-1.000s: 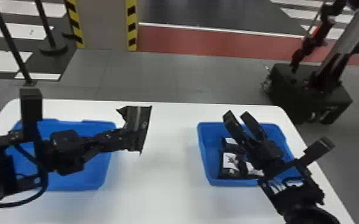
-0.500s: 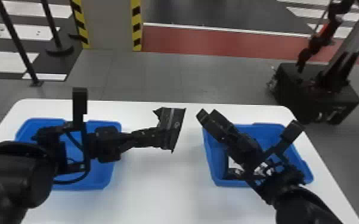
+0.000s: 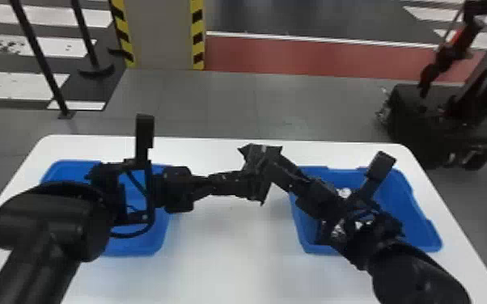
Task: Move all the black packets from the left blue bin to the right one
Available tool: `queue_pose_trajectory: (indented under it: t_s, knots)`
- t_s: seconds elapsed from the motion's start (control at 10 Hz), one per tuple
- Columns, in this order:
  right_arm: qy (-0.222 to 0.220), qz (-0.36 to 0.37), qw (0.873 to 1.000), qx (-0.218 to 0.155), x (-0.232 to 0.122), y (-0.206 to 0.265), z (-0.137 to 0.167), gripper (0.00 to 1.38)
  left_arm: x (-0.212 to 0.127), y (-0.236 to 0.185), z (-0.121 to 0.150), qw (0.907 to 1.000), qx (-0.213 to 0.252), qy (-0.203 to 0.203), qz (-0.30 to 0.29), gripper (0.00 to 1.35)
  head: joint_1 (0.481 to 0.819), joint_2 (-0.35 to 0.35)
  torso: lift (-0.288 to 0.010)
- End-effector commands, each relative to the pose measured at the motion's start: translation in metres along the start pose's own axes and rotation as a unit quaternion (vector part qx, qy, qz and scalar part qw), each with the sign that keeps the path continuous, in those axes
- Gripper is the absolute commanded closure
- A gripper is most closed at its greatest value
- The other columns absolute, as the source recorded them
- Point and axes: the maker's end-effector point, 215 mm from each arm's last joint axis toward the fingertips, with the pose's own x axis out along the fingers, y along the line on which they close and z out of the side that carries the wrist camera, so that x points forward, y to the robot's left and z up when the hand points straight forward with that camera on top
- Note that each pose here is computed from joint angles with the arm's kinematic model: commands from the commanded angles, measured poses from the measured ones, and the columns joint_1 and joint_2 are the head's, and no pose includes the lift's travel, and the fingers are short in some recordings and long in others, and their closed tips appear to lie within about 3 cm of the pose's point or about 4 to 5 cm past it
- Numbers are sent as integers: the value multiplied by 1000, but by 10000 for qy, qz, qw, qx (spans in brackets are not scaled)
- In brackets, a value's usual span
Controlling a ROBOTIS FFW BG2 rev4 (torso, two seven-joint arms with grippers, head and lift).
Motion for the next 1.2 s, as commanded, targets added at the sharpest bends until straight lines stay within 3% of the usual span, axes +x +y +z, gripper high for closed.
queue_pose_trajectory:
  t_s: [0.0,0.2,0.3,0.4,0.6,0.7,0.8,0.9,1.0,1.1]
  knots:
    - [4,46,10000,-21,5,3,2,257,5,-1,-4,10000,-65,46,-45,1202,695,-73,-110]
    - [88,92,9999,23,7,4,-8,1046,5,2,-2,10000,-59,25,-12,1202,695,-75,-110]
    - [173,101,9998,-1,8,1,-13,1055,3,6,2,10000,-28,-1,39,1202,695,-71,-110]
    - [127,78,9998,-145,9,-3,-8,1253,2,8,6,10000,9,-20,51,1202,695,-65,-110]
    - [-47,91,9998,-194,8,-6,-1,1277,1,10,11,9999,78,-74,109,1200,695,-63,-110]
    - [-190,104,9996,-165,7,-7,4,1277,1,14,4,9997,40,-70,232,1021,695,-65,-110]
    - [-339,71,9993,-162,2,-11,14,1277,-7,22,-4,9992,12,-72,386,578,695,-67,-110]
    - [-449,-108,9985,-279,-10,-24,26,1277,-17,29,-11,9986,35,-38,518,216,695,-68,-110]
    - [-603,-452,9964,-396,-32,-49,45,1277,-30,30,-24,9982,-12,-77,590,76,695,-71,-110]
    - [-713,-865,9922,-553,-55,-78,61,1277,-47,24,-24,9973,62,-161,715,128,695,-84,-110]
